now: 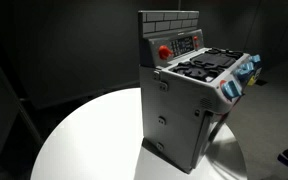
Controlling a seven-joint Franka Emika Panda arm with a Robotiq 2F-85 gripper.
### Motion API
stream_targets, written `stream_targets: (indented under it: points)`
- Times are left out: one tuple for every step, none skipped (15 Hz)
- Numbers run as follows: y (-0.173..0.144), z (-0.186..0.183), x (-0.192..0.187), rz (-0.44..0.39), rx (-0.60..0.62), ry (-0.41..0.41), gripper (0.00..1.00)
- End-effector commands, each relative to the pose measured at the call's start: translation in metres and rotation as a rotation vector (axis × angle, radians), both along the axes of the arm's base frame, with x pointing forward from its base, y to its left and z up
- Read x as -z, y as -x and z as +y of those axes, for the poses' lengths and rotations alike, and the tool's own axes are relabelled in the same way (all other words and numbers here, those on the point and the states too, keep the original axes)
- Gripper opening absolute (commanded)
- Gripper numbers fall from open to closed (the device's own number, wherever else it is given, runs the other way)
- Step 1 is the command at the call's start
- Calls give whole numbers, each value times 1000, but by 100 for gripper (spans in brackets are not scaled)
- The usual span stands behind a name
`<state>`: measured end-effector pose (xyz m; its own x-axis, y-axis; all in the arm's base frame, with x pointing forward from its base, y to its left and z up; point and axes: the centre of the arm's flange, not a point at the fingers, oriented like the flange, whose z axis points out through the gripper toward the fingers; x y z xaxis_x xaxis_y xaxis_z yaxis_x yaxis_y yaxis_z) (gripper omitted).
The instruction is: Push the top right button on the toy stove
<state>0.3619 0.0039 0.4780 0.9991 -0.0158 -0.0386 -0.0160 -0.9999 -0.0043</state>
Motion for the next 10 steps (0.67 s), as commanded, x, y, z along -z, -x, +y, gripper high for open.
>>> stream_targets:
  points:
    - [0,0,0,0,0,0,100]
    - [0,0,0,0,0,0,100]
    - [0,0,0,0,0,0,100]
    - [0,0,0,0,0,0,100]
    - [0,0,0,0,0,0,100]
    - [0,0,0,0,0,0,100]
    - [-4,0,-1,-3,4,0,100]
    - [-9,0,-2,-12,9,6,100]
    - [-12,0,-3,-16,9,4,100]
    - [-19,0,-4,-26,15,5,100]
